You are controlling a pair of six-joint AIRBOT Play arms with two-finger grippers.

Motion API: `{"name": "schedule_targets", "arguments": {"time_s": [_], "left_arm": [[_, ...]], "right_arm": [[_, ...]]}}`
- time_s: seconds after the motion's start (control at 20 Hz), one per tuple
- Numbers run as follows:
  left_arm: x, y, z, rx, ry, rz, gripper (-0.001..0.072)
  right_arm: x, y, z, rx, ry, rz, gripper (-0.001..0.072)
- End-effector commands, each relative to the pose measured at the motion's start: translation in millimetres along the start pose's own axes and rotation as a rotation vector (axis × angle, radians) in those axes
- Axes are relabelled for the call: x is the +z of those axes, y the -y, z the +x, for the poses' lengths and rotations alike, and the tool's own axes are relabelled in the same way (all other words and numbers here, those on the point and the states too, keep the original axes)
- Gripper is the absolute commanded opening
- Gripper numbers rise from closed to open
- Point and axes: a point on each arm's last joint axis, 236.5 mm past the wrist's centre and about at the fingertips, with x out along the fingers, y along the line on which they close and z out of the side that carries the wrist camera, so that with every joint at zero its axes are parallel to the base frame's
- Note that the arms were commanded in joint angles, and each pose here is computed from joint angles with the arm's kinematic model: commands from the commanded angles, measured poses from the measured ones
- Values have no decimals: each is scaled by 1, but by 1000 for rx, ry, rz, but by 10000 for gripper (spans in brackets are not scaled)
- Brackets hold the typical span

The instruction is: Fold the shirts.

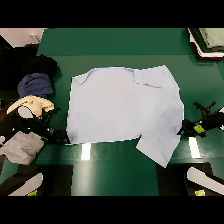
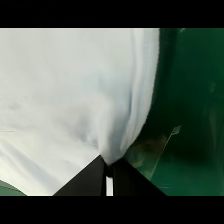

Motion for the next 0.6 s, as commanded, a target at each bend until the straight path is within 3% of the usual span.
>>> {"name": "schedule_targets", "arguments": {"time_s": [0.0, 0.1, 0.15, 0.2, 0.25, 0.55], "left_arm": [[11, 2, 8, -26, 63, -35, 425], [11, 6, 10, -47, 65, -45, 423], [13, 6, 10, -45, 72, -47, 388], [15, 5, 10, -43, 83, -47, 135], [19, 4, 9, -41, 98, -50, 26], [37, 13, -13, -34, 154, -7, 18]], "right_arm": [[0, 0, 0, 0, -1, -1, 18], [0, 0, 0, 0, -1, -1, 18], [0, 0, 0, 0, 0, -1, 18], [0, 0, 0, 0, 0, -1, 18], [0, 0, 0, 0, 0, -1, 18], [1, -4, -7, 3, 31, -10, 17]]}}
